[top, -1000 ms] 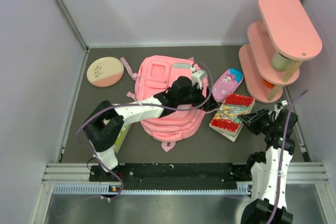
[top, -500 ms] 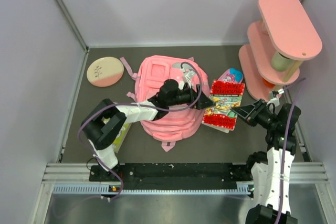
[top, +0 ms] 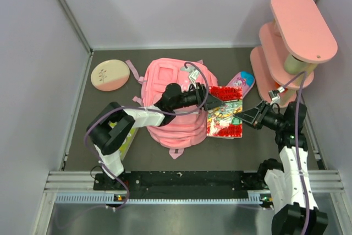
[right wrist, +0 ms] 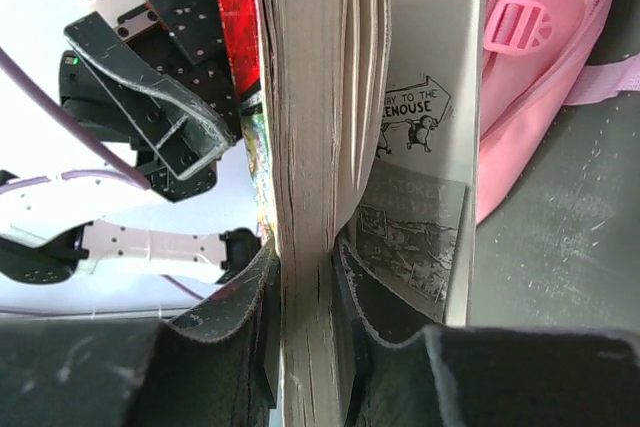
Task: Pack the student bag
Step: Pick up the book from the center of the board.
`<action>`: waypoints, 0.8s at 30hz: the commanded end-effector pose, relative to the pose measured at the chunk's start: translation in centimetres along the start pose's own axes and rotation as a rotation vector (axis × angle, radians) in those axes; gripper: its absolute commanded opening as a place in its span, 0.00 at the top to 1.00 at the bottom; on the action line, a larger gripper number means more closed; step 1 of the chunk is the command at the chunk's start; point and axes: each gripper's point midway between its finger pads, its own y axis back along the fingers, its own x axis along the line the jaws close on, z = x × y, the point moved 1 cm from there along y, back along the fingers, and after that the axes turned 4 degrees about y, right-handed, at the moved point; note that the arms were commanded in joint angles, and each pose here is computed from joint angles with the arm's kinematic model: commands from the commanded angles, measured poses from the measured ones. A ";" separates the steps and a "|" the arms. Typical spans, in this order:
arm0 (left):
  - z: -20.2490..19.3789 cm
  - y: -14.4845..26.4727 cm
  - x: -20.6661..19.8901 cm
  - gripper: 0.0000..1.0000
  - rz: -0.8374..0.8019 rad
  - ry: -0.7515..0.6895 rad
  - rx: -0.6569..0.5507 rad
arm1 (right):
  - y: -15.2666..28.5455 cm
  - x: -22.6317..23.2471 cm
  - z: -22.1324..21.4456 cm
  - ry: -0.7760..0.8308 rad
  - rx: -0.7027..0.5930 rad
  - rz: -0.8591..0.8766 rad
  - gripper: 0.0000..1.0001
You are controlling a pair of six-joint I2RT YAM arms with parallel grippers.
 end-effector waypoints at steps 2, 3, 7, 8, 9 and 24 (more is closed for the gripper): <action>1.3 0.5 -2.2 0.55 -0.062 -0.102 -0.022 | -0.6 0.4 0.2 0.076 0.017 0.060 1.00; 1.1 0.5 -2.2 0.62 -0.068 -0.100 -0.015 | -0.7 0.7 0.3 0.093 0.017 0.072 1.00; 1.0 0.7 -2.1 1.00 -0.076 -0.097 -0.007 | -1.5 0.0 0.4 0.100 0.043 0.044 1.00; 0.9 0.9 -1.8 1.00 -0.056 -0.088 -0.012 | -1.5 0.1 0.8 0.114 0.039 0.033 0.96; 1.5 1.3 -1.9 1.00 -0.044 -0.096 -0.028 | -1.5 -0.3 1.2 0.127 0.035 -0.006 0.79; 9.9 15.2 -2.7 1.00 0.493 -0.166 -0.577 | -2.5 -0.4 -0.6 -0.012 -0.149 -0.086 0.01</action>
